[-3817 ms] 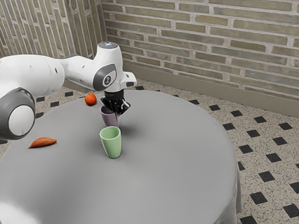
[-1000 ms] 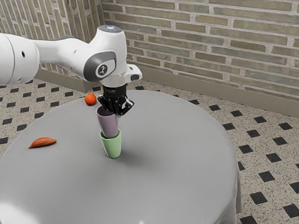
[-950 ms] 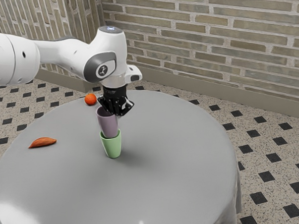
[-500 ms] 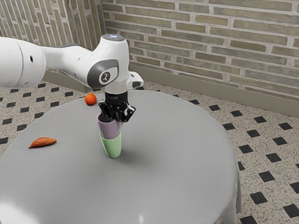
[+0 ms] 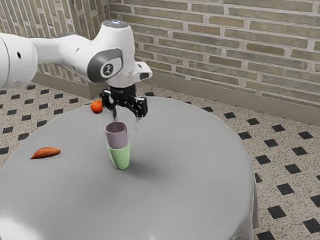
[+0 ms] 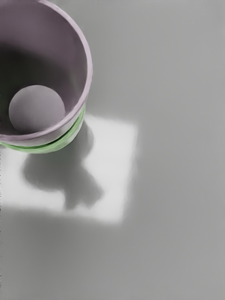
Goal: Place the left cup onto the right cup
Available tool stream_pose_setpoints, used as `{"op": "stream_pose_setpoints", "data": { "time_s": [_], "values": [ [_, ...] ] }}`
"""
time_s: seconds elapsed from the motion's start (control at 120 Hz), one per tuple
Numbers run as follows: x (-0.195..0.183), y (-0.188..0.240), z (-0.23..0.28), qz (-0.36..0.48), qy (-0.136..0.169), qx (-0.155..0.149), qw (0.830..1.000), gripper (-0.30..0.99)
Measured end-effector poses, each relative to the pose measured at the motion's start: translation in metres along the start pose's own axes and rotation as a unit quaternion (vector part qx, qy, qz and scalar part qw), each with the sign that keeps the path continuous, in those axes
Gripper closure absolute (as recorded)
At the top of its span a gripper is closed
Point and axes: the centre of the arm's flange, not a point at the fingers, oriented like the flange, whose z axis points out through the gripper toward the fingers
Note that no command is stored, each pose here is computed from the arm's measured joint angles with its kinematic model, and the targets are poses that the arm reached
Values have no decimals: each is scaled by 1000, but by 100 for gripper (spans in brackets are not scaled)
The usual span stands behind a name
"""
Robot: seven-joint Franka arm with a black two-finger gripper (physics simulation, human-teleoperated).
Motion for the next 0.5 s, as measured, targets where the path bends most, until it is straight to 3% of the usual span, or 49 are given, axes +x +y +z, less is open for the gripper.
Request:
{"op": "stream_pose_setpoints", "data": {
  "time_s": [0.3, 0.5],
  "values": [
    [-29, 5, -101, 10, 23, -2, 1000, 1],
    [-64, -29, -178, -3, 22, 14, 1000, 1]
  ]
}}
